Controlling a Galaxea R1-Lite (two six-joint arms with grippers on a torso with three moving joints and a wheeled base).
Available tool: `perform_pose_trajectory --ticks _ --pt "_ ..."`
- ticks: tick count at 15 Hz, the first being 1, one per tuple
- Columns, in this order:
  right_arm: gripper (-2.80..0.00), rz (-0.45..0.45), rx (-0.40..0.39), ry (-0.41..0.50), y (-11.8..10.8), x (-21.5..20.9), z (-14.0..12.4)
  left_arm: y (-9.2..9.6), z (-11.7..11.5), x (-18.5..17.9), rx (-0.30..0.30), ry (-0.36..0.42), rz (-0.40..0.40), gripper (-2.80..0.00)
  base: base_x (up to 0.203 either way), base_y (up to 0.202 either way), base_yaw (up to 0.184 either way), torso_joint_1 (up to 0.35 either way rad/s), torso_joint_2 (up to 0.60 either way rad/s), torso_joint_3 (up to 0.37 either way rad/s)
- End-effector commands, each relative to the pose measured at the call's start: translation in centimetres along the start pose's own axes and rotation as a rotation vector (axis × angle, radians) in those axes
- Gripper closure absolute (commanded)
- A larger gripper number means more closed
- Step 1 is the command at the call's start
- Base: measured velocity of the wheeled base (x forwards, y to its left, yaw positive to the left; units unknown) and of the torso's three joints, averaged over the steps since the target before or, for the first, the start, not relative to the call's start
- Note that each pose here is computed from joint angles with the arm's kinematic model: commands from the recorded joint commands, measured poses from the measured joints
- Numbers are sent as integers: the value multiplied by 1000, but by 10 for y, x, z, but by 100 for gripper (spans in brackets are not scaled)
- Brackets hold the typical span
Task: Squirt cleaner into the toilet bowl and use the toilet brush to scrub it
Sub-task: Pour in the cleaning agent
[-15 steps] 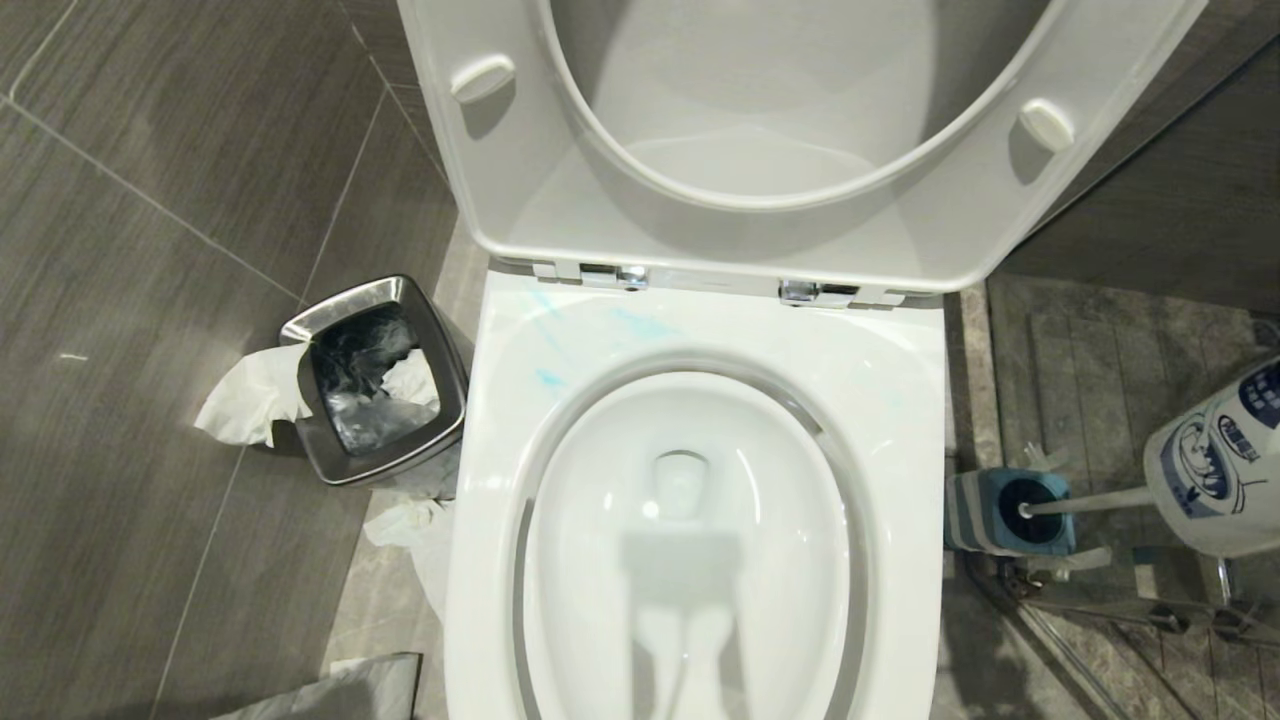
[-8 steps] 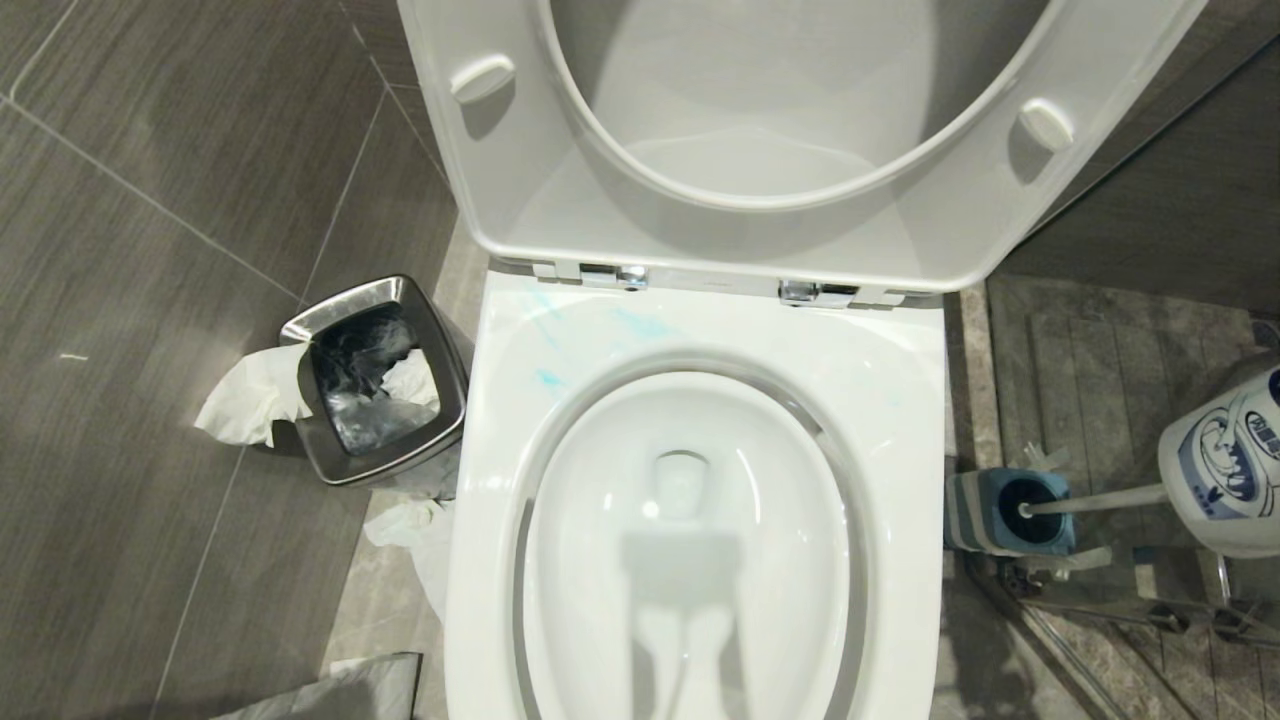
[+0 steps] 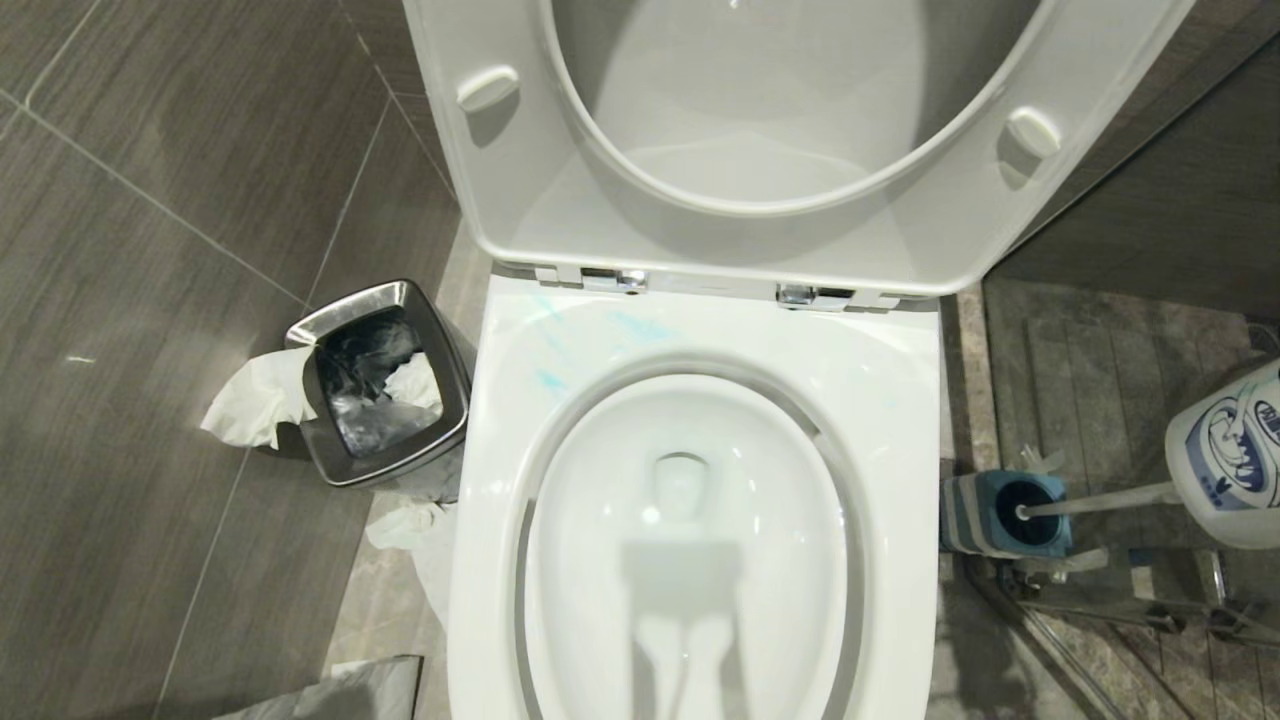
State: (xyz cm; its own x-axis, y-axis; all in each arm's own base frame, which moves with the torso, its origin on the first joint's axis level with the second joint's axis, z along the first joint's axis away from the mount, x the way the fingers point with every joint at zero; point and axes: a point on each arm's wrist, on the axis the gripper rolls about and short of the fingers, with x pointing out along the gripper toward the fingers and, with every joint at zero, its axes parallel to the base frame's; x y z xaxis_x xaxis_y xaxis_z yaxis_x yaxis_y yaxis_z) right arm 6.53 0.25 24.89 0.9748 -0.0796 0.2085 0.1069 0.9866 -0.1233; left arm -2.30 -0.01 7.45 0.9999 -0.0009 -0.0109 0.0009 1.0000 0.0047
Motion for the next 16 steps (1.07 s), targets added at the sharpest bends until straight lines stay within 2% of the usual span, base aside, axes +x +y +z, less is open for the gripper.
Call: perform_pose_trajectory --ticks 1,16 --pt "0 -1 -1 0 0 3 2 0 0 0 0 1 -1 0 0 0 0 4 -1 150" --pt "0 -4 -1 -1 0 5 4 0 0 0 0 1 1 0 0 0 0 1 3 199"
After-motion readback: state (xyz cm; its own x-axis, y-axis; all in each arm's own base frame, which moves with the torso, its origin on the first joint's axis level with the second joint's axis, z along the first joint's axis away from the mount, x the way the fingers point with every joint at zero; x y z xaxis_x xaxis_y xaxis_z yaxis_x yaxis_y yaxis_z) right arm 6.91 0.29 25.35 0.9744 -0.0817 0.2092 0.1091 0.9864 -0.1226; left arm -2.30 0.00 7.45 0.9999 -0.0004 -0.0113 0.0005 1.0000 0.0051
